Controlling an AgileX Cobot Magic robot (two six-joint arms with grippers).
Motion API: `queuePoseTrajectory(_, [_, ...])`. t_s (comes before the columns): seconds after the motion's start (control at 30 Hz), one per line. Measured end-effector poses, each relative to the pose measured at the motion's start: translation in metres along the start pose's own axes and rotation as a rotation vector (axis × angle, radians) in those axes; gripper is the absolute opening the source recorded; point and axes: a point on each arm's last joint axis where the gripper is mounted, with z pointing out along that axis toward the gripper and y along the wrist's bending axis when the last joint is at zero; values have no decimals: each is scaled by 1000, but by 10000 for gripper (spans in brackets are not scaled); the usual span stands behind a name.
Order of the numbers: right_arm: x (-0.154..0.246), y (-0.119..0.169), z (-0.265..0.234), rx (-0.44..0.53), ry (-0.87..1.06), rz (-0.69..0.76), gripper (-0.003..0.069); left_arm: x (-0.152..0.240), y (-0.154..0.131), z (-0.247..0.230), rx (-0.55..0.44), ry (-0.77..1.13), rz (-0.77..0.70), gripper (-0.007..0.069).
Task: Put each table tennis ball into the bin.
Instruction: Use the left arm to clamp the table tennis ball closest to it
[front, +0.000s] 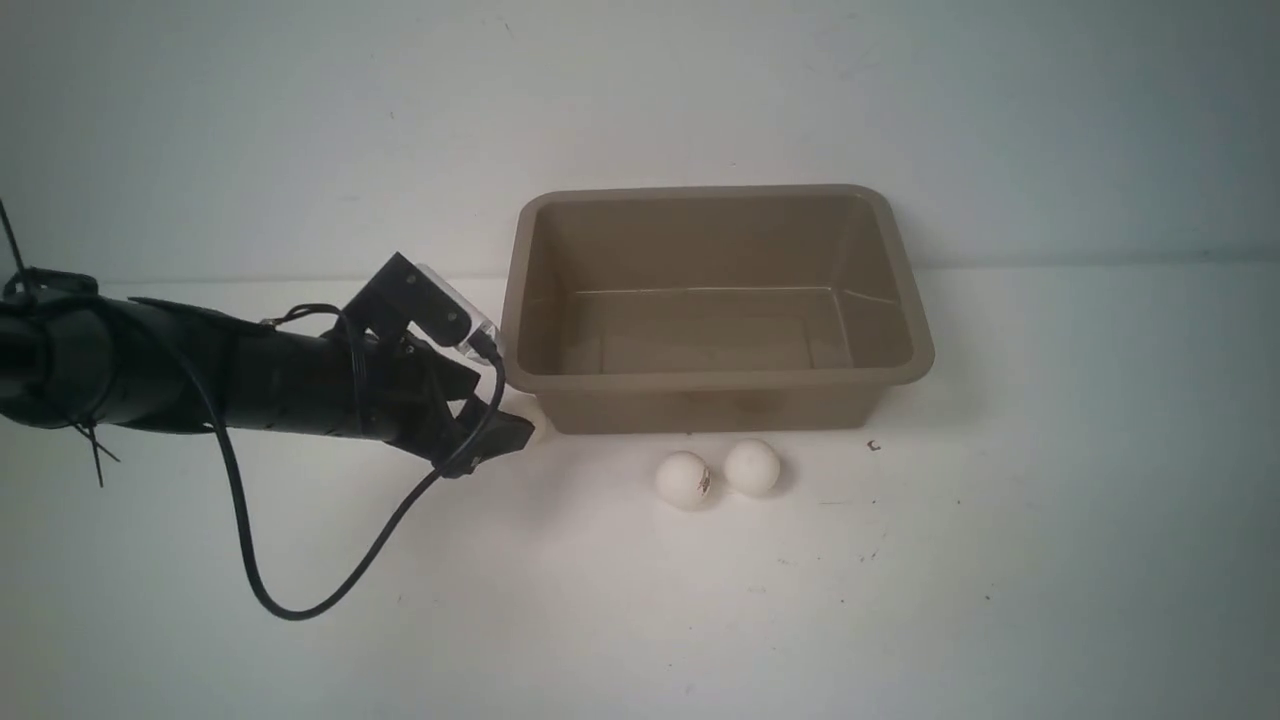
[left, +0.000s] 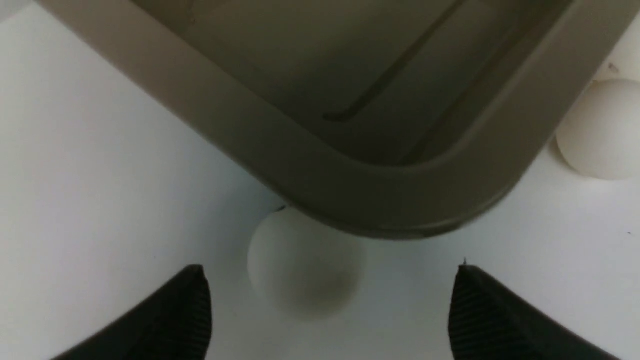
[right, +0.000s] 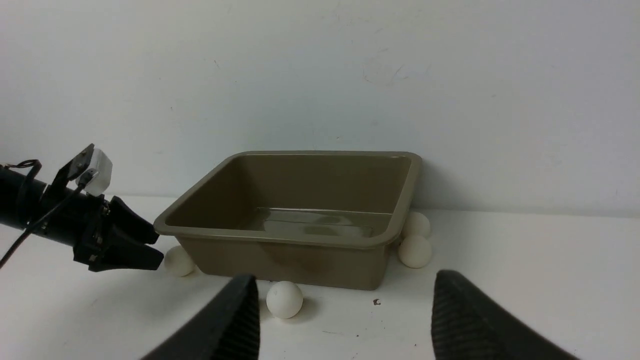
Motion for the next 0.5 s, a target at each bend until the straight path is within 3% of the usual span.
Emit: queuePoseTrajectory(0.5, [1,1,0,-6,14,0,423,12,0,25,-27,-25,35,576])
